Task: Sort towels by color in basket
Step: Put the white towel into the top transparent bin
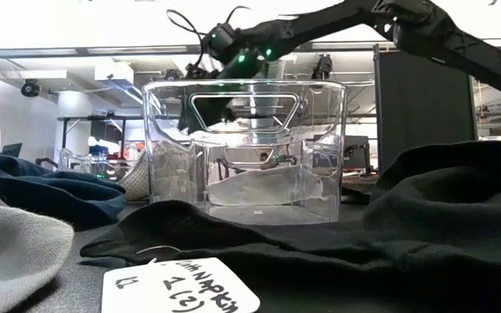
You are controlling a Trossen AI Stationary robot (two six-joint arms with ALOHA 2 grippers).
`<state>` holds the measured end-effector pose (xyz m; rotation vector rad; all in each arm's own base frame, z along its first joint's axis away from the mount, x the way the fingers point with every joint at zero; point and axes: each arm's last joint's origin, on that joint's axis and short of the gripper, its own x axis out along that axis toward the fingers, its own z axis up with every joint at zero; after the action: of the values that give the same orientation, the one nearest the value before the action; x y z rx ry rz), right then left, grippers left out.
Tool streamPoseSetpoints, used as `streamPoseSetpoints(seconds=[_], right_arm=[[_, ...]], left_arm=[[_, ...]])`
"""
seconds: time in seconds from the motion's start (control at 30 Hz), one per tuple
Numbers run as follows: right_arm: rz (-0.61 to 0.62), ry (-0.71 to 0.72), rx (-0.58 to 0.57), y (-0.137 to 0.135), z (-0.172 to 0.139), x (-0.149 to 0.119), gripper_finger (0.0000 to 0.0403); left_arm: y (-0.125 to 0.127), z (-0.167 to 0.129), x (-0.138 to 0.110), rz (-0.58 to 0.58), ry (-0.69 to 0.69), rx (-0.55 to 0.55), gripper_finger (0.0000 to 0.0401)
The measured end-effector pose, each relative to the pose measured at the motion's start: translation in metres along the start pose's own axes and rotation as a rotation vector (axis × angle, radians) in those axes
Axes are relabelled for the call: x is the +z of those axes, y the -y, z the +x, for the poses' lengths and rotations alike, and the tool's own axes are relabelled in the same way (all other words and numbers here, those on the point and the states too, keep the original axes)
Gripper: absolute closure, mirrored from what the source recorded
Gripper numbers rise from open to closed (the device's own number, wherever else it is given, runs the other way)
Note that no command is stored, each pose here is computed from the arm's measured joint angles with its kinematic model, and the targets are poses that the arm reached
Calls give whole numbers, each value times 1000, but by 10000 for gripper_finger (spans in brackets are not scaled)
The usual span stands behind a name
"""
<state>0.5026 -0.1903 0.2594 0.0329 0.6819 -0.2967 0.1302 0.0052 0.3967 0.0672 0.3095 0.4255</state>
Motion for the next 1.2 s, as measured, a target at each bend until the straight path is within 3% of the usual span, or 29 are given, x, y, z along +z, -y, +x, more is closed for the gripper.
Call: streamPoseSetpoints(seconds=[0.27, 0.43, 0.53, 0.7, 0.87, 1.2], right_arm=[[-56, -71, -16, 2, -70, 9, 280], [-81, -28, -3, -10, -114, 1, 348], [-102, -4, 18, -25, -138, -13, 384], [-127, 77, 1, -51, -171, -39, 390], [-168, 108, -46, -69, -192, -60, 390], [-180, 109, -19, -80, -211, -79, 390]], left_arm=[[3, 5, -3, -25, -28, 3, 264], [10, 22, -18, 0, -105, 16, 342], [14, 38, -29, -41, -162, 105, 391], [13, 75, -48, -46, -296, 201, 399], [-9, 106, -58, -68, -413, 238, 401], [-90, 154, -96, -256, -610, 196, 401]])
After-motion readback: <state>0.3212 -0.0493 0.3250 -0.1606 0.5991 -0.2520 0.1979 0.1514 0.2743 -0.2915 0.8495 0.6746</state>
